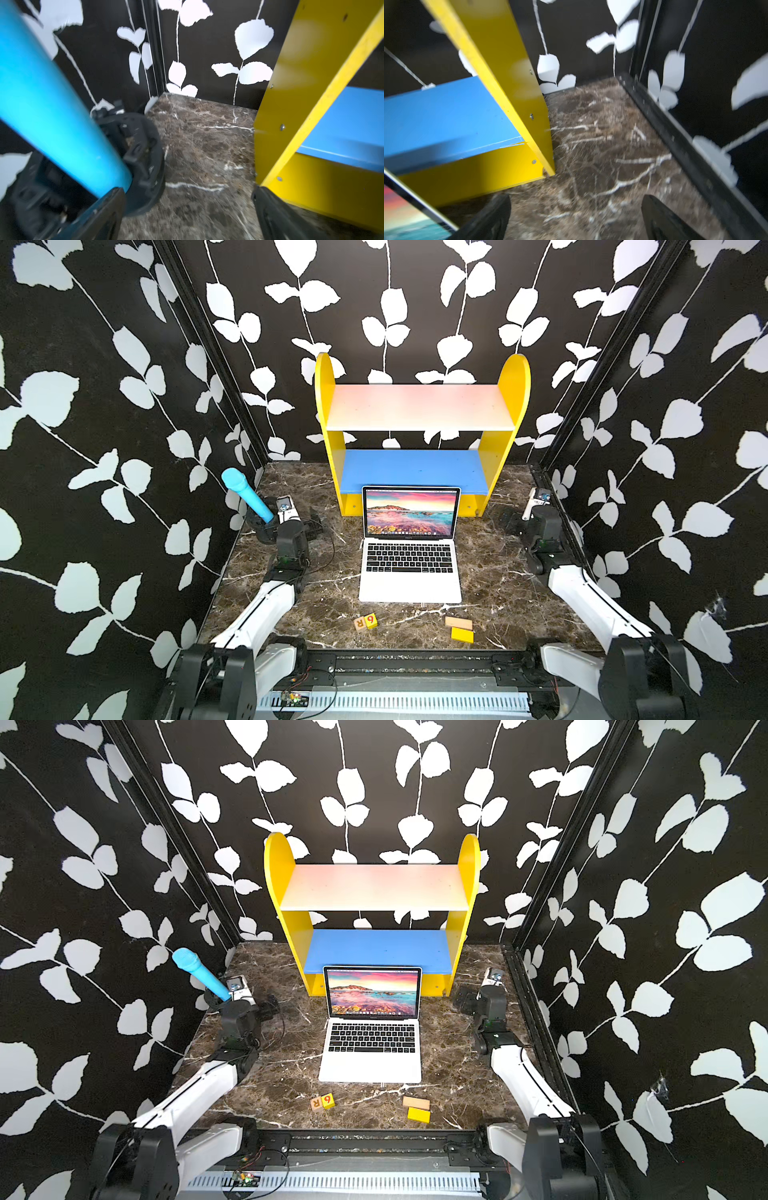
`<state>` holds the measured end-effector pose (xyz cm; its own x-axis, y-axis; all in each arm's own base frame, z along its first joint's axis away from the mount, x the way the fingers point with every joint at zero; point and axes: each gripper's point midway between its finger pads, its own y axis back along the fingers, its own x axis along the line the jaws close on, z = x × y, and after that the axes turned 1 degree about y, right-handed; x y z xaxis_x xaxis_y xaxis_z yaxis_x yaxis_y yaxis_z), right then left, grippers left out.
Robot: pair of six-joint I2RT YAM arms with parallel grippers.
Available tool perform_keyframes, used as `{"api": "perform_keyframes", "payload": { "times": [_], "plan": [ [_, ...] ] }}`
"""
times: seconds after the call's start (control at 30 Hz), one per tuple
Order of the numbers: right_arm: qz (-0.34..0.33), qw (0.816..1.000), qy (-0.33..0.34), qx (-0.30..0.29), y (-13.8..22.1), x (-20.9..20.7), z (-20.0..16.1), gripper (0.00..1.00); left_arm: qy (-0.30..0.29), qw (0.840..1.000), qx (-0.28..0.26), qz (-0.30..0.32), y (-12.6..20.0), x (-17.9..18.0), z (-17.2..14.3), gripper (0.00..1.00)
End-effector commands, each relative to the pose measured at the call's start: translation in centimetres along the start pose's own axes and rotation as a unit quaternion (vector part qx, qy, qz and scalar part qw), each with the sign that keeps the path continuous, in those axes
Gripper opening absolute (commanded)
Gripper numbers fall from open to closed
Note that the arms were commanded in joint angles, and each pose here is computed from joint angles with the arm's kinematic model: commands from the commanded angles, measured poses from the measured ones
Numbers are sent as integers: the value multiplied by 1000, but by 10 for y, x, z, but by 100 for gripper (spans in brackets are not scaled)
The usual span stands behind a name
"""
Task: Close the laptop lid and set it aside
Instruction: Close the lid of the laptop.
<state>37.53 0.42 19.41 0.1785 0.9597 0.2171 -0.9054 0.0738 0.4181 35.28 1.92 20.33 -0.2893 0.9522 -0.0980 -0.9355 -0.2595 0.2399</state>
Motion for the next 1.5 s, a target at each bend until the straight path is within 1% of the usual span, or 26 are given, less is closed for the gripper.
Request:
{"api": "perform_keyframes", "payload": {
  "times": [0.0, 0.03, 0.07, 0.13, 0.23, 0.33, 0.43, 0.6, 0.83, 1.0, 1.17, 1.27, 1.33, 1.37, 1.47],
  "plan": [
    [14, 989, -127, 78, 7, -4, -22, 100, 108, 989, 96, 24, 16, 12, -33, 98],
    [48, 986, -135, 85, 7, 5, -23, 100, 123, 986, 110, 28, 20, 13, -37, 98],
    [82, 983, -137, 93, 10, 17, -23, 100, 130, 984, 120, 4, 24, 6, -40, 99],
    [113, 978, -138, 104, 16, 29, -23, 98, 151, 979, 131, -32, 29, -6, -45, 98],
    [120, 978, -123, 118, 24, 37, -26, 97, 172, 972, 148, -65, 36, -16, -55, 98],
    [117, 981, -89, 125, 32, 48, -30, 97, 178, 964, 176, -85, 44, -22, -64, 98],
    [132, 980, -77, 128, 39, 63, -33, 94, 183, 959, 191, -105, 52, -29, -71, 98],
    [167, 975, -47, 141, 47, 99, -41, 91, 170, 955, 205, -132, 64, -45, -80, 98],
    [199, 966, 24, 163, 50, 153, -47, 86, 158, 945, 232, -169, 75, -62, -94, 98],
    [211, 960, 68, 169, 47, 188, -43, 78, 161, 936, 247, -192, 82, -71, -106, 98],
    [220, 956, 106, 164, 45, 221, -32, 69, 158, 932, 255, -203, 86, -72, -112, 98],
    [230, 952, 117, 164, 42, 237, -26, 61, 161, 927, 261, -216, 91, -75, -114, 98],
    [234, 950, 124, 167, 39, 246, -23, 53, 164, 924, 265, -220, 94, -75, -120, 97],
    [242, 950, 122, 157, 41, 255, -12, 51, 165, 924, 265, -220, 94, -75, -121, 97],
    [250, 948, 123, 153, 38, 268, -4, 48, 164, 925, 265, -218, 95, -73, -122, 97]
  ]
}}
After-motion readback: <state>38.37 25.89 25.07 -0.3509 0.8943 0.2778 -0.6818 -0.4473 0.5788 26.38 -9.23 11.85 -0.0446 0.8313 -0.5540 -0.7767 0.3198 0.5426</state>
